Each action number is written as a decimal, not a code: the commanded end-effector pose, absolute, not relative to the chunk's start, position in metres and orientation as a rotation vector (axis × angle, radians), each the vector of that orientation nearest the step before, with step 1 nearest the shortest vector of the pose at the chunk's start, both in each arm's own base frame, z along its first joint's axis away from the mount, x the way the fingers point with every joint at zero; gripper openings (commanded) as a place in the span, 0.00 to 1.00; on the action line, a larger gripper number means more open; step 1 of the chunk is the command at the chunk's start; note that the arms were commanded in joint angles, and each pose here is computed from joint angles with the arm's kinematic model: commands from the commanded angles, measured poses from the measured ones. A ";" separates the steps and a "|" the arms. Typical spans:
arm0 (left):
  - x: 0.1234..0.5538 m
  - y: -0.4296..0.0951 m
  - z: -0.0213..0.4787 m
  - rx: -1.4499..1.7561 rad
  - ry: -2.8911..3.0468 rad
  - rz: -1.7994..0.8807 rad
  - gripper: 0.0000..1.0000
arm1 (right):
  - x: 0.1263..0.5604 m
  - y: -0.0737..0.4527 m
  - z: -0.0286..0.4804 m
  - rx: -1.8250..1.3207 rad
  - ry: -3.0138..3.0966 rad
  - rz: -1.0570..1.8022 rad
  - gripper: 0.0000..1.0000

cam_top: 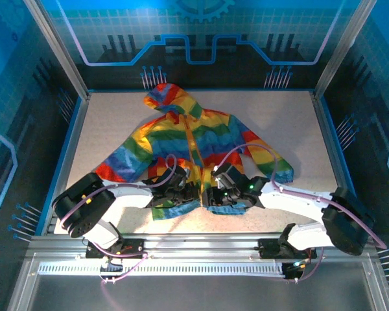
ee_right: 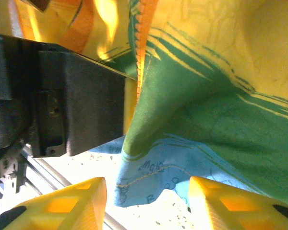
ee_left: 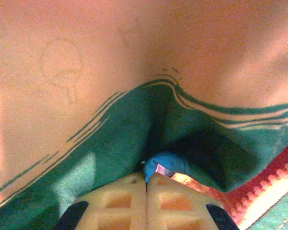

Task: Zip up the jacket

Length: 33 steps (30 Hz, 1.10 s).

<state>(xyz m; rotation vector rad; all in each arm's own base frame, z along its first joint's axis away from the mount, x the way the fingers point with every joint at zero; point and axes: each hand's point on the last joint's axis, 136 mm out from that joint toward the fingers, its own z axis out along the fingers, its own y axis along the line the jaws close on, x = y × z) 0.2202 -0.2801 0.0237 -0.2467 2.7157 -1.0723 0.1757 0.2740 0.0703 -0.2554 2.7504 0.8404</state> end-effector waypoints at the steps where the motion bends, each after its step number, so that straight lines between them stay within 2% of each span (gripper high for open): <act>1: 0.216 -0.275 0.015 -0.262 2.741 -1.071 0.00 | 0.180 0.285 0.075 -0.255 2.743 0.838 0.50; 20: 0.220 -0.260 0.022 -0.271 2.709 -1.050 0.00 | 0.167 0.307 0.051 -0.349 2.841 0.806 0.46; 23: 0.220 -0.258 0.024 -0.277 2.699 -1.048 0.00 | 0.164 0.309 0.052 -0.367 2.837 0.787 0.40; 30: 0.218 -0.249 0.024 -0.287 2.702 -1.032 0.00 | 0.165 0.301 0.061 -0.392 2.808 0.731 0.05; 33: 0.219 -0.244 0.032 -0.259 2.679 -1.040 0.00 | 0.167 0.295 0.067 -0.428 2.775 0.721 0.00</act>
